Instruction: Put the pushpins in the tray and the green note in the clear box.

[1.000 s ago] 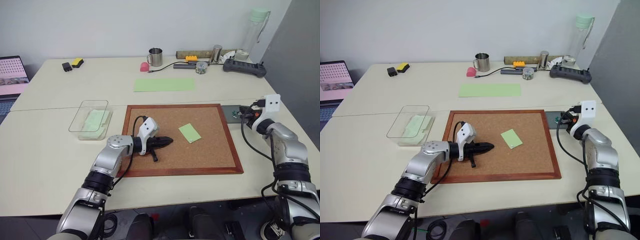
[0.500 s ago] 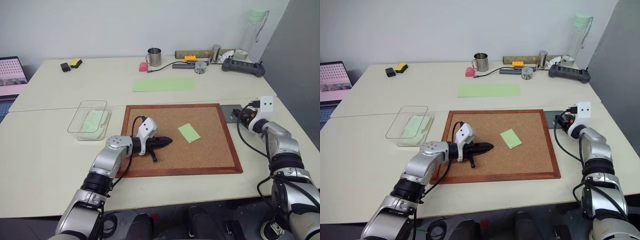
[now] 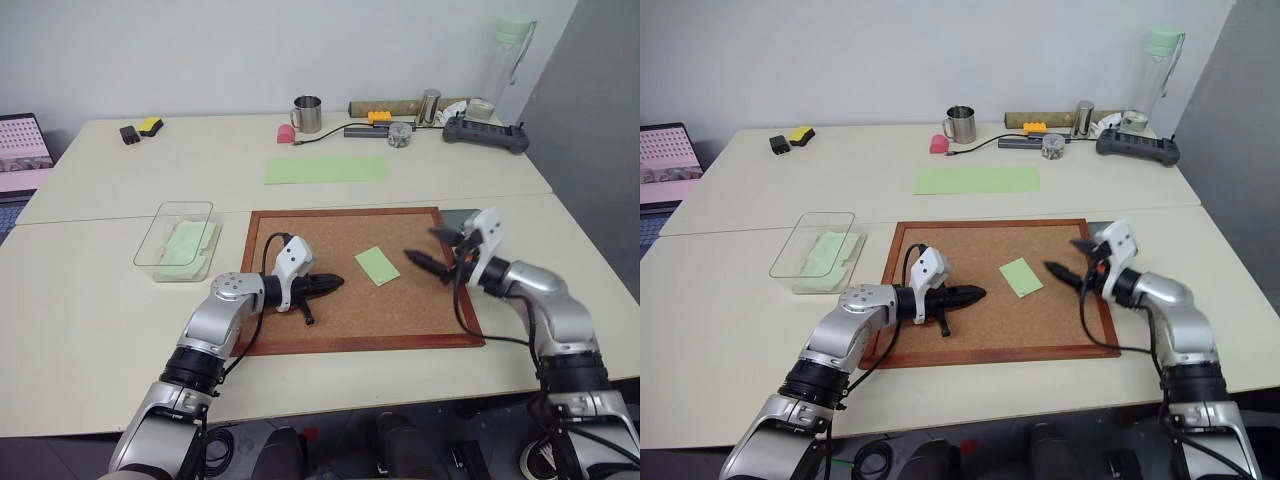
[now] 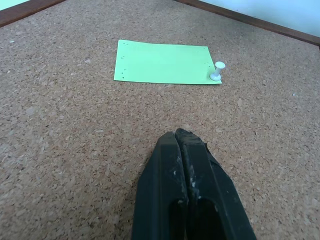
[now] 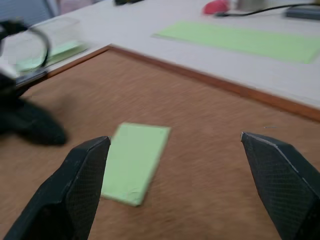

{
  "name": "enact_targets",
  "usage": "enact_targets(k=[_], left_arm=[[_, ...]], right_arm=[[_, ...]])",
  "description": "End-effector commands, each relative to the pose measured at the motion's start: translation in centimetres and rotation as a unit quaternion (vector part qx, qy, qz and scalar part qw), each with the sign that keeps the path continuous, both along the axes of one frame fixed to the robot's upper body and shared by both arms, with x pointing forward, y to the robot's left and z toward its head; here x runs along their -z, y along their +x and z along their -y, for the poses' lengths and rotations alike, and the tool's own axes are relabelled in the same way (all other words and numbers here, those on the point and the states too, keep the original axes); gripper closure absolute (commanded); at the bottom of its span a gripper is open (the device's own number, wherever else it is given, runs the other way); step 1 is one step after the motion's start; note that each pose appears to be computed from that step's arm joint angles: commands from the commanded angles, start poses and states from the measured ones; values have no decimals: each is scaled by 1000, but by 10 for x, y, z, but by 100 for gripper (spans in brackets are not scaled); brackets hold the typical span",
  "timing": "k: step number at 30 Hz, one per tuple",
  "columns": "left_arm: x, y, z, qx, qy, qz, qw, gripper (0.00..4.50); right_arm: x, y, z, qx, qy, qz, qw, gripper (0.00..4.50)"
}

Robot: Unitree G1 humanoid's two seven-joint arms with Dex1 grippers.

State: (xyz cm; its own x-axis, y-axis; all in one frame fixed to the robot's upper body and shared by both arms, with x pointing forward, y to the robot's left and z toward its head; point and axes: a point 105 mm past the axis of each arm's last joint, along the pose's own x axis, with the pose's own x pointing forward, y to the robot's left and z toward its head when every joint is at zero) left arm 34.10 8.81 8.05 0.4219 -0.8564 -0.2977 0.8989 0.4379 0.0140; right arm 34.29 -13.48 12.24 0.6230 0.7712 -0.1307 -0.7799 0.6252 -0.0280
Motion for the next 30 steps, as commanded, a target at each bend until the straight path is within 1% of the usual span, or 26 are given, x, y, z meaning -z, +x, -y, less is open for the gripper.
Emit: enact_targets(k=[1, 4, 7, 12, 13, 15, 17, 22, 24, 25, 27, 28, 29, 30], left_arm=[[22, -2, -12, -19, 31, -39, 999, 450], [22, -2, -11, -19, 31, -39, 999, 450], [22, -2, -11, -20, 30, -39, 999, 450], [22, -2, -12, -22, 30, -38, 999, 450], [22, -2, -13, -23, 30, -38, 999, 450], [21, -2, -14, -24, 30, -37, 999, 450], [21, -3, -14, -25, 30, -37, 999, 450], [22, -3, -15, -26, 30, -38, 998, 450], [22, -3, -15, -26, 30, -38, 998, 450], [22, -3, -15, -26, 30, -37, 999, 450], [22, -3, -15, -26, 31, -37, 999, 450], [22, -3, -15, -25, 31, -37, 999, 450], [22, -3, -14, -25, 31, -37, 999, 450], [21, -3, -14, -25, 31, -37, 999, 450]], right_arm=[[-4, -12, -24, -36, -5, 20, 999, 12], [5, -16, -35, -49, -12, 18, 999, 12], [8, -14, -42, -50, -9, 15, 999, 12], [21, -12, -52, -52, -25, 13, 998, 12], [22, -12, -53, -51, -25, 14, 998, 30], [23, -11, -53, -50, -24, 15, 998, 50], [25, -12, -53, -51, -24, 14, 998, 94], [28, -12, -50, -49, -26, 12, 998, 187], [28, -11, -49, -46, -27, 12, 998, 234], [28, -11, -49, -45, -28, 13, 998, 245], [30, -11, -48, -44, -33, 15, 998, 287], [30, -11, -47, -44, -36, 15, 998, 299], [31, -10, -47, -43, -37, 15, 998, 324], [31, -10, -46, -42, -36, 15, 998, 337]])
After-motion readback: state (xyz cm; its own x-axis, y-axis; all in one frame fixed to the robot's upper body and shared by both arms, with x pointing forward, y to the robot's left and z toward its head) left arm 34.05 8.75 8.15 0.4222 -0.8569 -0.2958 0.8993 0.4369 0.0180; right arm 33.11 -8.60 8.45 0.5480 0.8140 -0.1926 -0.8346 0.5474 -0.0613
